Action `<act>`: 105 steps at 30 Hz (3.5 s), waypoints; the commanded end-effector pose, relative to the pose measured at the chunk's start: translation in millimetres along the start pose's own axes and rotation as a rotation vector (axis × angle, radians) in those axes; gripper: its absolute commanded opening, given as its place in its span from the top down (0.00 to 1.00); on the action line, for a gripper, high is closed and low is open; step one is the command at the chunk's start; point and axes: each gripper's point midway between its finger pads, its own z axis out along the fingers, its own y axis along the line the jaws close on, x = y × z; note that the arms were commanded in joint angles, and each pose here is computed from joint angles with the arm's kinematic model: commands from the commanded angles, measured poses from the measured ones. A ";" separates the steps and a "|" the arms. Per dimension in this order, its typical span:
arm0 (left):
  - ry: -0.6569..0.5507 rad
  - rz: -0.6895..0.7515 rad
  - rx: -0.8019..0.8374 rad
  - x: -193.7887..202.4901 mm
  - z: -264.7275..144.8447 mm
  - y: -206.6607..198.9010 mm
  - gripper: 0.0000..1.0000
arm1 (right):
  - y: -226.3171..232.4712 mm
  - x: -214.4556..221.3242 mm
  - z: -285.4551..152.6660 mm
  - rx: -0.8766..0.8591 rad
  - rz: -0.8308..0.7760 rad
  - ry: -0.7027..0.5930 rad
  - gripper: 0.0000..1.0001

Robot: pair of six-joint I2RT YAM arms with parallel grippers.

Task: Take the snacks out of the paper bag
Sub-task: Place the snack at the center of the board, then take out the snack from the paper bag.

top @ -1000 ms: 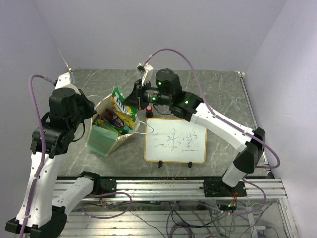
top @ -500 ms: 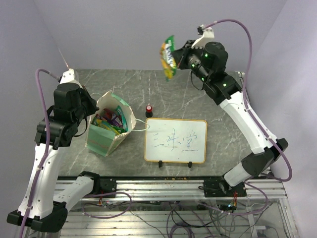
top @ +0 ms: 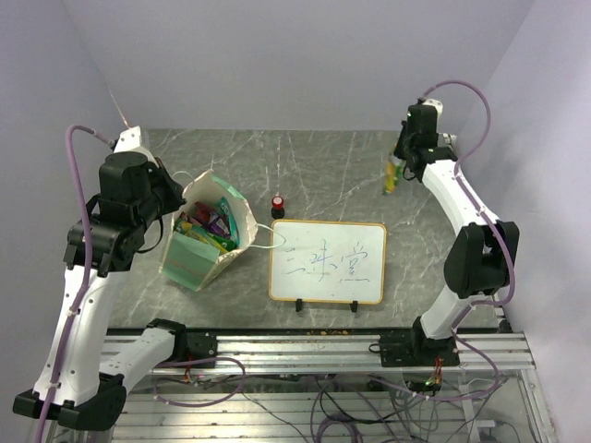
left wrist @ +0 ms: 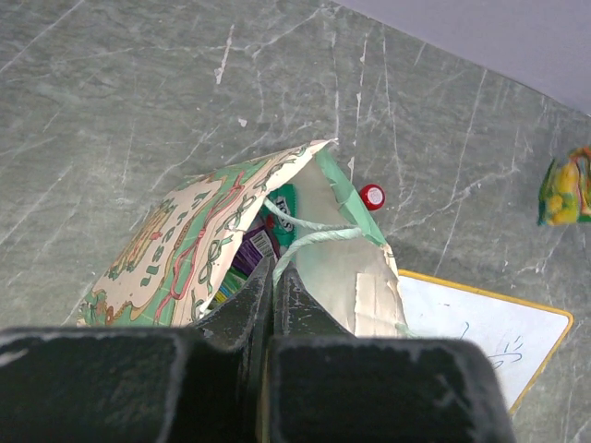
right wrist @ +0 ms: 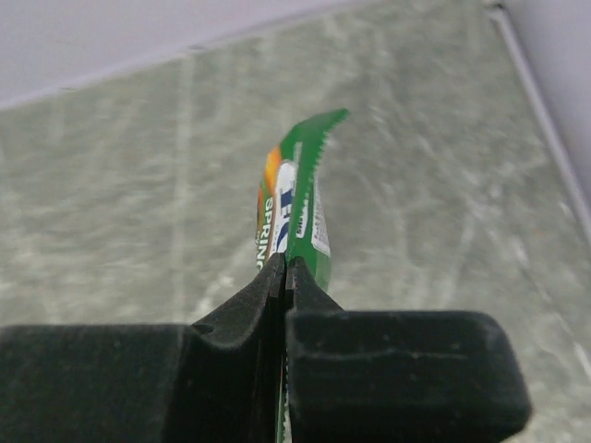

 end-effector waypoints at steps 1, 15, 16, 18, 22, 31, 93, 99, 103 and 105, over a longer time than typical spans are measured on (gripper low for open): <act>-0.044 -0.018 0.049 -12.9 -5.3 -10.1 0.93 | -75.6 -3.0 3.3 0.224 -0.012 -0.010 1.00; -0.002 -0.001 0.075 -7.6 -11.5 -14.1 0.93 | -149.7 103.7 26.6 0.435 -0.083 0.266 1.00; -0.005 -0.001 0.076 -6.4 -12.0 -13.5 0.93 | -133.0 108.5 38.6 0.388 -0.076 0.281 1.00; -0.014 -0.002 0.078 -5.7 -12.6 -12.4 0.93 | -77.3 114.7 65.1 0.200 -0.043 0.312 1.00; 0.002 -0.006 0.089 -6.8 -11.7 -16.8 0.93 | 9.6 118.8 98.2 -0.037 0.057 0.374 0.76; 0.006 -0.025 0.119 -2.1 -14.3 -20.4 0.93 | 34.1 94.9 50.2 -0.179 0.088 0.416 0.28; -0.051 -0.203 0.335 11.0 -46.2 -42.9 0.93 | 256.7 250.8 -322.3 -1.115 -0.449 0.693 0.91; -0.009 -0.239 0.399 16.1 -52.1 -54.8 0.93 | 245.0 233.8 -314.6 -1.039 -0.448 0.603 0.91; 0.029 -0.240 0.423 22.7 -50.7 -59.6 0.93 | 246.5 203.2 -308.9 -0.985 -0.418 0.485 0.85; 0.043 -0.251 0.439 26.0 -50.3 -62.1 0.93 | 250.4 187.3 -312.4 -0.989 -0.398 0.435 0.75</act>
